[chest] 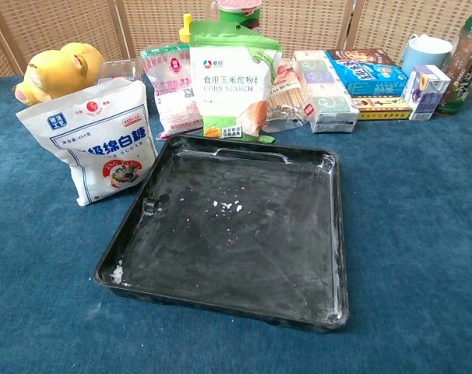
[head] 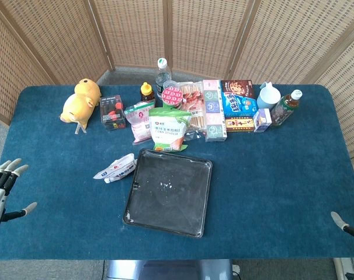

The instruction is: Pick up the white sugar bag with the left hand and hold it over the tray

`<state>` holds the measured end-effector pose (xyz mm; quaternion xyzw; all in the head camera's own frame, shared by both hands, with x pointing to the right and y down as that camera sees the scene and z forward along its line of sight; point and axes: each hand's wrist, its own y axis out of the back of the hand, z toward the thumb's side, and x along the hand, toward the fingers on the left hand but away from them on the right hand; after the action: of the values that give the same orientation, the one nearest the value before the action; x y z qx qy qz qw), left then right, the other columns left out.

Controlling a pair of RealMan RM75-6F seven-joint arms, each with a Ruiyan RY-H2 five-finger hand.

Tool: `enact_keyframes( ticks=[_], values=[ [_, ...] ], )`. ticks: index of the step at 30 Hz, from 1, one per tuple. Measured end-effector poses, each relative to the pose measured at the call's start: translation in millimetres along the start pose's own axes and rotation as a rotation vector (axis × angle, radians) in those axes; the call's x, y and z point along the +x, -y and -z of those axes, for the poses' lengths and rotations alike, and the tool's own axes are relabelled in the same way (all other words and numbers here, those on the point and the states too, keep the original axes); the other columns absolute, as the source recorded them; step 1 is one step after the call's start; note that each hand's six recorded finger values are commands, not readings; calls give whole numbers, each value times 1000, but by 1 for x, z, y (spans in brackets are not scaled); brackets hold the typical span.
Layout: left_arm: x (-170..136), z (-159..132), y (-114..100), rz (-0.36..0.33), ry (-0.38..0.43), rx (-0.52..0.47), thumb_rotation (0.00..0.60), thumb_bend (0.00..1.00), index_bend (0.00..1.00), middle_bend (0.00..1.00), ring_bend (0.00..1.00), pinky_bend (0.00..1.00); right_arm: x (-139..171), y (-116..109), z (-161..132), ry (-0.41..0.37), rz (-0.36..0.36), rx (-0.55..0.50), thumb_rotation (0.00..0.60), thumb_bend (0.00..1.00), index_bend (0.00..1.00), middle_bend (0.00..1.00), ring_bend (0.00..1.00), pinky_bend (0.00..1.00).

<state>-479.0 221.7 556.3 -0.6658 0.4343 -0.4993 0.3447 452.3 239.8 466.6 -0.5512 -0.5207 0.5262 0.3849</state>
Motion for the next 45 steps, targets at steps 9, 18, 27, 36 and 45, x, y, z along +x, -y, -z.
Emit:
enact_keyframes(
  ticks=[9,18,27,36,45],
  values=[
    [9,-2,13,32,3,-44,600,147,117,53,26,68,1,-2,-2,-11,-6,-21,600,94,43,0,0,0],
    [52,-41,69,95,60,-260,600,140,78,53,26,68,-1,6,-3,-21,-57,-64,600,94,43,0,0,0],
    [88,-85,101,75,106,-330,600,140,78,53,25,69,-2,3,-1,-19,-57,-85,600,94,43,0,0,0],
    [100,-98,133,126,53,-329,600,140,75,51,26,69,-3,-3,5,-9,-48,-112,600,94,43,0,0,0],
    [113,-116,149,123,59,-354,600,141,75,49,26,68,-3,-6,4,-13,-39,-124,600,94,43,0,0,0]
  ],
)
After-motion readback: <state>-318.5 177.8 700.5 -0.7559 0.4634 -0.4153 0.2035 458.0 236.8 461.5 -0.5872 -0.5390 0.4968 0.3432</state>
